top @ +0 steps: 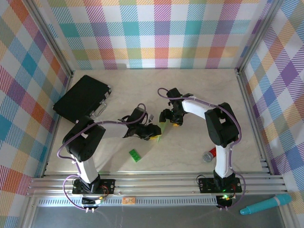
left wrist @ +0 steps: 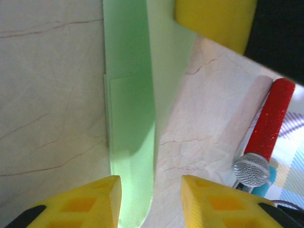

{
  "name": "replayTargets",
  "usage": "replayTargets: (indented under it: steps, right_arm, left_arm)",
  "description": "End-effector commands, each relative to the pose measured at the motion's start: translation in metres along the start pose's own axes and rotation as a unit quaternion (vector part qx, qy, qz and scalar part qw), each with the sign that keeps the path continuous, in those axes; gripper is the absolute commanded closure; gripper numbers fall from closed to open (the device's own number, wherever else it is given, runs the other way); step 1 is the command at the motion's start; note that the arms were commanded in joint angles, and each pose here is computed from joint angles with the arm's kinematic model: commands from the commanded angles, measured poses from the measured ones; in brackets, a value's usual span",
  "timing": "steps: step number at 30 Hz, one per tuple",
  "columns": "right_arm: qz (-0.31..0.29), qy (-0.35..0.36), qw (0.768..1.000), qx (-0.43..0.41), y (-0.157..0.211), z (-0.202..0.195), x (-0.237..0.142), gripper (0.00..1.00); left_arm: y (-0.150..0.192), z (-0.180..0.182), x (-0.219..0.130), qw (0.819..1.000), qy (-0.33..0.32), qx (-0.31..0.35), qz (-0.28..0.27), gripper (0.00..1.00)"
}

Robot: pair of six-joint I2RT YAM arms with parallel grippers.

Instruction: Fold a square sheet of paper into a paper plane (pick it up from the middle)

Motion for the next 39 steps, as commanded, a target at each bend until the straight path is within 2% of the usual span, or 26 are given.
replayTargets:
  steps: [1, 13, 24, 27, 33, 39]
  right_arm:
    - [0.068, 0.047, 0.996, 0.020, 0.032, -0.030, 0.054, 0.28]
    - [0.074, 0.057, 0.995, 0.028, 0.036, -0.036, 0.057, 0.30]
    - [0.077, 0.056, 0.995, 0.031, 0.040, -0.037, 0.056, 0.32]
    - [0.062, 0.036, 0.997, 0.026, 0.033, -0.028, 0.043, 0.32]
    - [0.002, -0.023, 1.000, 0.004, 0.016, -0.001, -0.006, 0.30]
    - [-0.036, -0.060, 0.998, -0.010, 0.020, 0.012, -0.042, 0.29]
  left_arm:
    - [0.004, 0.009, 0.002, 0.999, -0.031, 0.002, 0.009, 0.65]
    - [0.007, 0.028, 0.007, 0.997, -0.071, -0.003, 0.016, 0.78]
    - [0.009, 0.035, 0.010, 0.996, -0.085, -0.008, 0.024, 0.80]
    - [0.009, 0.036, 0.011, 0.996, -0.088, -0.009, 0.026, 0.80]
    - [0.012, 0.041, 0.011, 0.994, -0.104, -0.006, 0.035, 0.80]
    - [0.013, 0.043, 0.012, 0.992, -0.116, -0.003, 0.041, 0.80]
Point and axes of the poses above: each hand's point on the last joint's axis, 136 mm out from that joint toward the fingers, its own x axis out along the fingers, its own z axis along the line the jaws close on, y = z × x, the point moved 1 cm from there along -x, back along the fingers, and after that the axes turned 2 degrees about -x, right-handed, at the moved point
